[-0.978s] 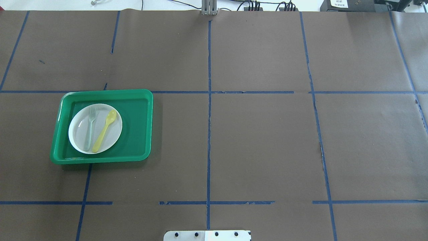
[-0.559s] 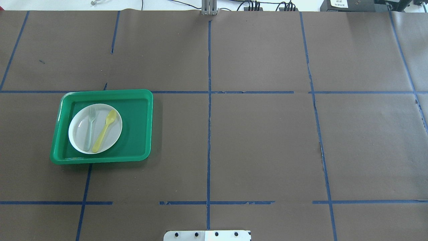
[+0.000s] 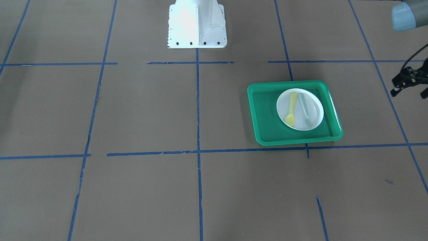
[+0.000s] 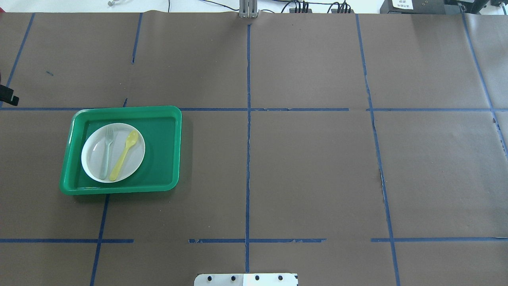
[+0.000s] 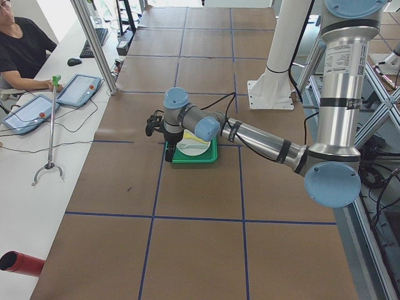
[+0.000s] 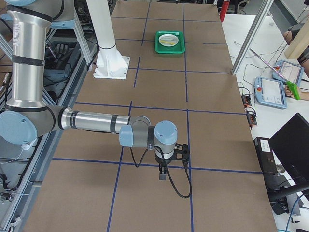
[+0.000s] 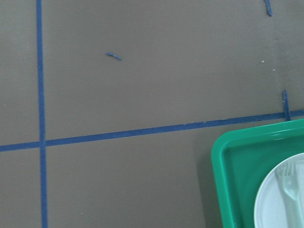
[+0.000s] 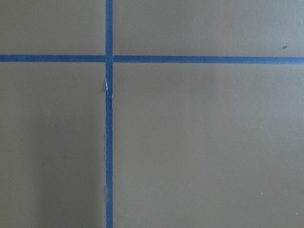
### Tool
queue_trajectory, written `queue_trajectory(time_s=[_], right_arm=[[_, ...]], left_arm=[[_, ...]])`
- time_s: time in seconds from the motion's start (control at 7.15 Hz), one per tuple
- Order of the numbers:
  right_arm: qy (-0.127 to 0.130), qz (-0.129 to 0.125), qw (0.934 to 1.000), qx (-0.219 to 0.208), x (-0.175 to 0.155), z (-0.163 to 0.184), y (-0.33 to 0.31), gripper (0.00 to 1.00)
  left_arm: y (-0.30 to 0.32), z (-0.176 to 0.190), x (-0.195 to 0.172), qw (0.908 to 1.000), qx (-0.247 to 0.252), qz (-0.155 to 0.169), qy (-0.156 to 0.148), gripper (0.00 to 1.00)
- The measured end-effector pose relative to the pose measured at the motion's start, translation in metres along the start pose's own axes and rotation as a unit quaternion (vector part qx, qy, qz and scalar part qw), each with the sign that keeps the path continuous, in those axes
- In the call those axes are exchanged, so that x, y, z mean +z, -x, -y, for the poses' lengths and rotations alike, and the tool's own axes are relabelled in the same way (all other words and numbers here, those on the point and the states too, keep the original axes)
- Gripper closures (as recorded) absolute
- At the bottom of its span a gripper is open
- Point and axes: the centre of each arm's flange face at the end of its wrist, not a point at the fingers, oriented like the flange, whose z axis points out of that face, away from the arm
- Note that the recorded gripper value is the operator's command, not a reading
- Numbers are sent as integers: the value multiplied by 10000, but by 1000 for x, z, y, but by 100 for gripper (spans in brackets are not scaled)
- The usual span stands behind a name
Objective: Place spoon
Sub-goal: 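Move the left gripper over the yellow spoon on the white plate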
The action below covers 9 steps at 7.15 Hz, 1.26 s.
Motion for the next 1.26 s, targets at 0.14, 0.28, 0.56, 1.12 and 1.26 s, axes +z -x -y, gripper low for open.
queue_trajectory(time_s=[0.14, 0.28, 0.56, 1.12, 1.26], right_arm=[[-1, 0, 10000, 0, 0, 0, 0, 0], [-2, 0, 10000, -1, 0, 0, 0, 0], [-1, 0, 10000, 1, 0, 0, 0, 0], [0, 0, 10000, 0, 0, 0, 0, 0], [0, 0, 10000, 1, 0, 0, 0, 0]], left_arm=[[-31, 4, 9, 10000, 19, -86, 24, 0], [-72, 7, 25, 9999, -41, -96, 55, 0], [-139, 1, 60, 9997, -201, -38, 130, 0], [-216, -18, 135, 9971, -356, -47, 665, 22], [-219, -21, 140, 9970, -344, -46, 698, 26]])
